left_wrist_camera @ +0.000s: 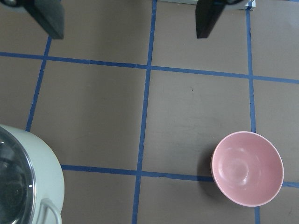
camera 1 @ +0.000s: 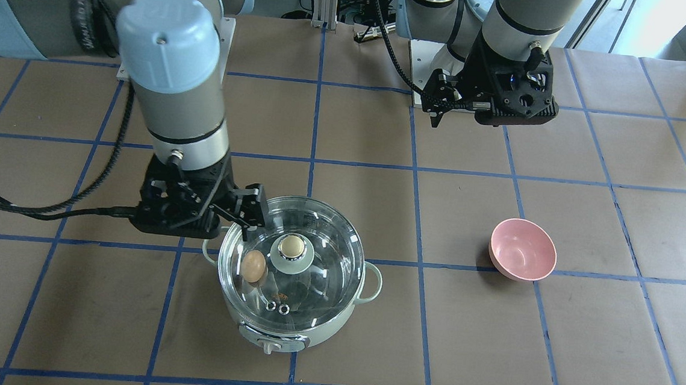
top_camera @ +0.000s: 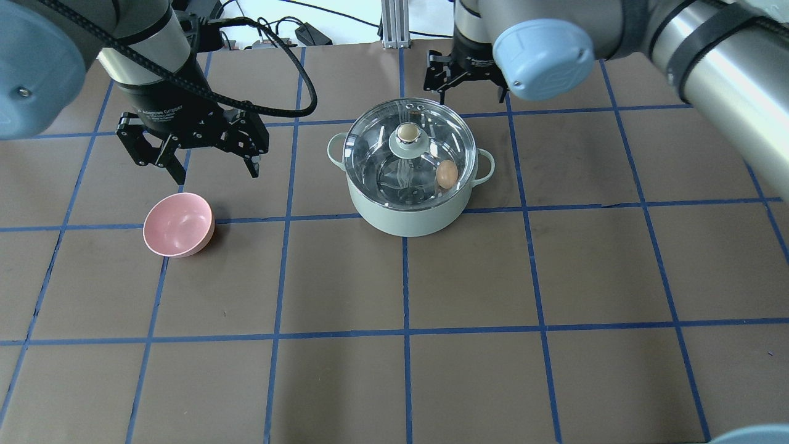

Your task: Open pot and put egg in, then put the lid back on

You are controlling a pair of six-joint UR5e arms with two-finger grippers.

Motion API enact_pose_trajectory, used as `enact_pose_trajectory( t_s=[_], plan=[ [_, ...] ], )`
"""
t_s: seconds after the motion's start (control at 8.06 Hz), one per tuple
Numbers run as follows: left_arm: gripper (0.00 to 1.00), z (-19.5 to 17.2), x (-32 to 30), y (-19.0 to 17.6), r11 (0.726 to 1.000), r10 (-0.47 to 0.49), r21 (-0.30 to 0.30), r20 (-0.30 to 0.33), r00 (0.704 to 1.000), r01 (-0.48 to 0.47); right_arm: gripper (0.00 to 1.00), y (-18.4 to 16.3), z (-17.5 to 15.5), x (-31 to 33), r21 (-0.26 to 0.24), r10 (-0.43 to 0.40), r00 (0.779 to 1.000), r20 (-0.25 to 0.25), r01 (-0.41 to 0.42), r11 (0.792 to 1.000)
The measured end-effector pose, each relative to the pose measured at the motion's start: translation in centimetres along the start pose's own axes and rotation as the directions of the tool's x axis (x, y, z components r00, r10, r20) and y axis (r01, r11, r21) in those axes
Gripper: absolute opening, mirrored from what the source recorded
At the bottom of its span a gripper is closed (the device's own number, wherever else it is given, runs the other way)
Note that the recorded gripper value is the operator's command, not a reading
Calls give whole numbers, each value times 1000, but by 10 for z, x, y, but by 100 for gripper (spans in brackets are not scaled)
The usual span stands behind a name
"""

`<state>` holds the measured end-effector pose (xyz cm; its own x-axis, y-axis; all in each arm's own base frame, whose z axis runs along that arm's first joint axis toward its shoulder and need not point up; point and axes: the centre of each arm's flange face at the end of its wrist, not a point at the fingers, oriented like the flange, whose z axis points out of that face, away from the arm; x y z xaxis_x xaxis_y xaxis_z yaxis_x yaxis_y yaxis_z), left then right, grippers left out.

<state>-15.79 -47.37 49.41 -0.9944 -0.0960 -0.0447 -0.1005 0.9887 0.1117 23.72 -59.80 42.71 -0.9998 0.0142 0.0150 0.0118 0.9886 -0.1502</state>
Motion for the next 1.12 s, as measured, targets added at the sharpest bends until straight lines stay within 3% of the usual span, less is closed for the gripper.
enact_pose_trajectory(
  t_s=[0.25,0.62,1.12],
  plan=[
    [100,0,0,0,1000,0,0,0,1000,0,100,7,-45,71,-22,-64,998,-18,64,998],
    [100,0,0,0,1000,0,0,0,1000,0,100,58,-104,122,-83,-118,993,-24,116,990],
    [100,0,0,0,1000,-1,-1,0,1000,1,100,90,-102,125,-138,-133,991,-13,130,982]
  ],
)
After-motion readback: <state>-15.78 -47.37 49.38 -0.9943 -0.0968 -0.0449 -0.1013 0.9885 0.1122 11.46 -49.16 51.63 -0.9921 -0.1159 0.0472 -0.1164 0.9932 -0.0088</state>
